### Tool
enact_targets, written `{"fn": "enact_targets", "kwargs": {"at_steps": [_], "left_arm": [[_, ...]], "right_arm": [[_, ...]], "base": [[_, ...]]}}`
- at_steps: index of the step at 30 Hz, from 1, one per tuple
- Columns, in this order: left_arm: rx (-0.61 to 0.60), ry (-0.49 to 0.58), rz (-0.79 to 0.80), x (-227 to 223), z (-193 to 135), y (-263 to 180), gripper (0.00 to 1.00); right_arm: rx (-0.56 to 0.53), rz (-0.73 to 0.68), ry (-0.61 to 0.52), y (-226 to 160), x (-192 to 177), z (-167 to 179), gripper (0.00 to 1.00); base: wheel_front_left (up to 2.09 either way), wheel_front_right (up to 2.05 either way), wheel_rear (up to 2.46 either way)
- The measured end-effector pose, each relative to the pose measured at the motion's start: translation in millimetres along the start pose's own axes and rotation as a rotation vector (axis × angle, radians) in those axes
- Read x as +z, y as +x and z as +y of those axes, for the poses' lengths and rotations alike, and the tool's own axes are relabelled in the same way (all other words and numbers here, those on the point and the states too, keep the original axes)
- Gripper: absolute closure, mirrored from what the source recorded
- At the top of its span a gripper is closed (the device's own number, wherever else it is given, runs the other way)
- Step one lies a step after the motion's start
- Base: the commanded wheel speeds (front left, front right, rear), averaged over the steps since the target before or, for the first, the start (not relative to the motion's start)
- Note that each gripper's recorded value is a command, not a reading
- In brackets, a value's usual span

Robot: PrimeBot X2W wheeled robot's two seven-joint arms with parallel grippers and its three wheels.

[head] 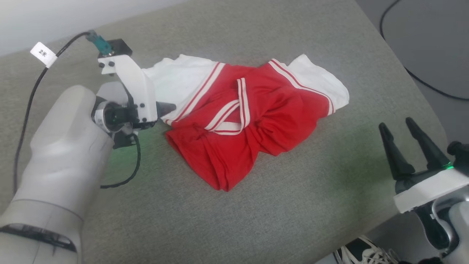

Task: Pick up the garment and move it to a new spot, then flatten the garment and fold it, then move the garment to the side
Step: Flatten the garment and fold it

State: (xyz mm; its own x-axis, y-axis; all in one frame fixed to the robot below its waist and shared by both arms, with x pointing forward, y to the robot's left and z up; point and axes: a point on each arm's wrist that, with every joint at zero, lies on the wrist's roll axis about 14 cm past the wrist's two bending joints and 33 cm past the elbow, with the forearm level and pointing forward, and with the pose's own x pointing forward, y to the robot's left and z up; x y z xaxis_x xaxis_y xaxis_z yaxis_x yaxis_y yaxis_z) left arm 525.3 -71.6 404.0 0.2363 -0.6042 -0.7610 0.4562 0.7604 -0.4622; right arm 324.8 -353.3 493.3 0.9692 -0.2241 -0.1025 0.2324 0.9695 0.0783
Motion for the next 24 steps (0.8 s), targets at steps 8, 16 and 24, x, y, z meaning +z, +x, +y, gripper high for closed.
{"fn": "enact_targets", "kwargs": {"at_steps": [8, 16, 24], "left_arm": [[-0.018, -0.027, -0.051, 7.5, 0.1, 13.5, 1.0], [0.042, -0.114, -0.217, 21.9, 37.2, -31.5, 1.0], [0.234, -0.212, -0.385, 19.4, 112.7, -117.5, 1.0]], "right_arm": [[0.022, 0.023, -0.007, 9.8, -7.7, 9.4, 0.0], [0.115, 0.013, -0.02, 25.5, -4.5, 29.8, 0.0], [0.248, -0.011, -0.017, 39.5, 0.4, 69.3, 0.0]], "base": [[0.0, 0.0, 0.0], [0.0, 0.0, 0.0], [0.0, 0.0, 0.0]]}}
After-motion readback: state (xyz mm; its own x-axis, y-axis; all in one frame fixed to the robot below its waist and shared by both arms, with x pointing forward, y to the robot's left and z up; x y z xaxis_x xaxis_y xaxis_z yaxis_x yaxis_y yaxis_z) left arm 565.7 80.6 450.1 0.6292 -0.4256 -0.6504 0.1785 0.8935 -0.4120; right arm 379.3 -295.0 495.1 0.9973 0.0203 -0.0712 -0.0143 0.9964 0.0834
